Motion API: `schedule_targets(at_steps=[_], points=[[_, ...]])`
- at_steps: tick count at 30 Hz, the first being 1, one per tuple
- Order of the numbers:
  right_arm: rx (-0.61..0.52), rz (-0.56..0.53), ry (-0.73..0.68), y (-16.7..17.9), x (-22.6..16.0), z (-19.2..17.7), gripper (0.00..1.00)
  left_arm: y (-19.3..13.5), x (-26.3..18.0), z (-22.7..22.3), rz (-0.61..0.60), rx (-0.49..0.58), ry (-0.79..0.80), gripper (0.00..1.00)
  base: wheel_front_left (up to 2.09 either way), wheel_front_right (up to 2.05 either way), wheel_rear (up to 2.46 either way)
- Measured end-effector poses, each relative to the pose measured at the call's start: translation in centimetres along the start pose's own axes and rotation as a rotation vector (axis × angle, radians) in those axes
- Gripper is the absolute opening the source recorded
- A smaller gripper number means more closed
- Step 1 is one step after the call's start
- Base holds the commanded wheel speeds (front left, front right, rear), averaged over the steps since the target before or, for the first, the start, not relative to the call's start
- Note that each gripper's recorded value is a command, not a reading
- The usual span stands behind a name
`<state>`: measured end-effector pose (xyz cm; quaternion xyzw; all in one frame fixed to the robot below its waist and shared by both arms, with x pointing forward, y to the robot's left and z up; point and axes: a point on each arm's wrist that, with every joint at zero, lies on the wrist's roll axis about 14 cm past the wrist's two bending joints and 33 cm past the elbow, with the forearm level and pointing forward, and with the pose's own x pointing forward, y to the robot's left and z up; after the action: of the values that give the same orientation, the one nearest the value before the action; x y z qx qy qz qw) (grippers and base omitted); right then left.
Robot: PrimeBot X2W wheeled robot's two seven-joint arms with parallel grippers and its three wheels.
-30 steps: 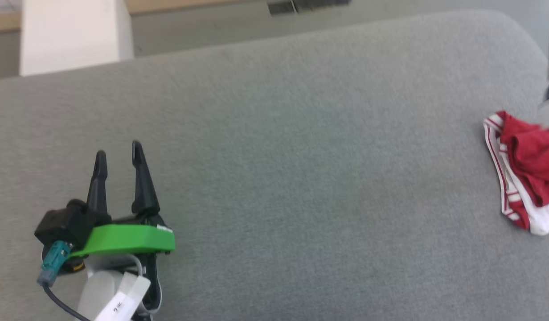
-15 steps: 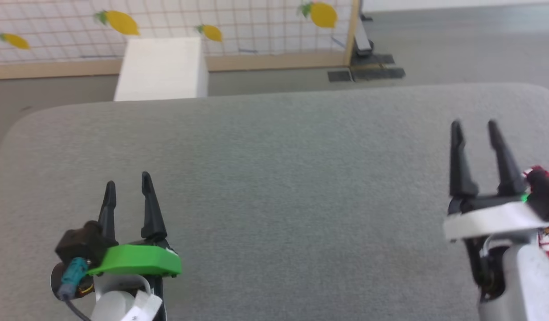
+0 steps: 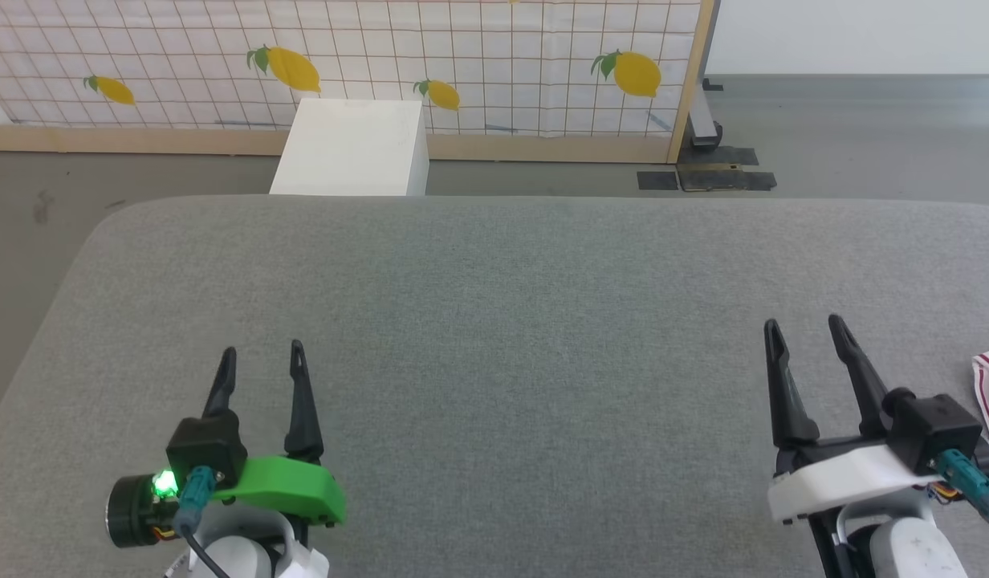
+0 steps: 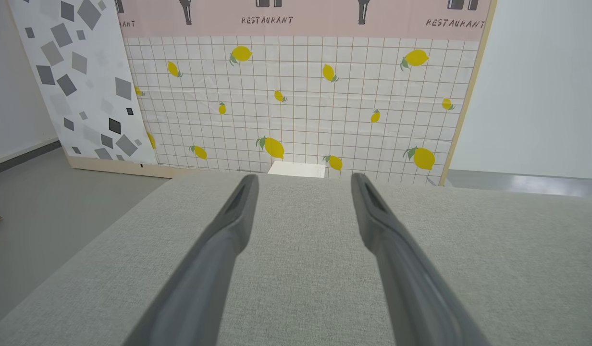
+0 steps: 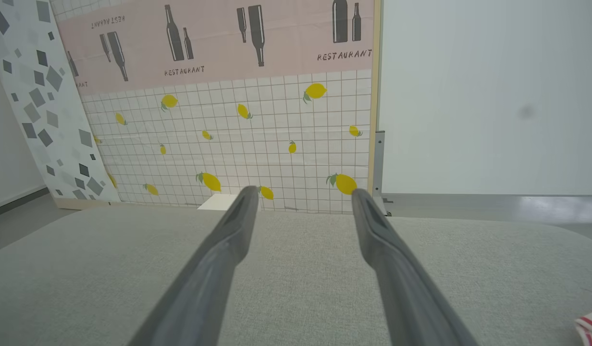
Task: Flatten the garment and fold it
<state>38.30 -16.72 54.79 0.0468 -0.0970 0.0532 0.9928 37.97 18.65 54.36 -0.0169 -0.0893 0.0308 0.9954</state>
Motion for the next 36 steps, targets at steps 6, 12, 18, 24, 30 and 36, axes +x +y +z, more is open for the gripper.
schedule_targets(at_steps=[6,12,18,24,30,36], points=[[0.004,-0.032,0.044,-1.0,-1.1,-1.4,1.00,-0.7,-0.2,-1.3,-0.019,0.000,0.041,1.00,0.00,0.00,0.00],[0.006,-0.045,0.073,-1.3,-1.5,-2.3,1.00,-1.3,-0.4,-2.2,-0.031,-0.006,0.068,1.00,0.00,0.00,0.00],[0.010,-0.052,0.085,-1.5,-1.7,-2.7,1.00,-1.4,-0.5,-2.6,-0.033,-0.010,0.082,1.00,0.00,0.00,0.00],[0.014,-0.054,0.094,-1.5,-1.9,-2.9,1.00,-1.7,-0.6,-2.8,-0.041,-0.016,0.087,1.00,0.00,0.00,0.00],[0.018,-0.056,0.093,-1.6,-2.0,-2.9,0.00,-1.8,-0.7,-2.8,-0.042,-0.025,0.090,0.00,0.00,0.00,0.00],[0.017,-0.056,0.093,-1.6,-2.0,-2.9,0.00,-1.8,-0.7,-2.8,-0.043,-0.025,0.091,0.00,0.00,0.00,0.00]])
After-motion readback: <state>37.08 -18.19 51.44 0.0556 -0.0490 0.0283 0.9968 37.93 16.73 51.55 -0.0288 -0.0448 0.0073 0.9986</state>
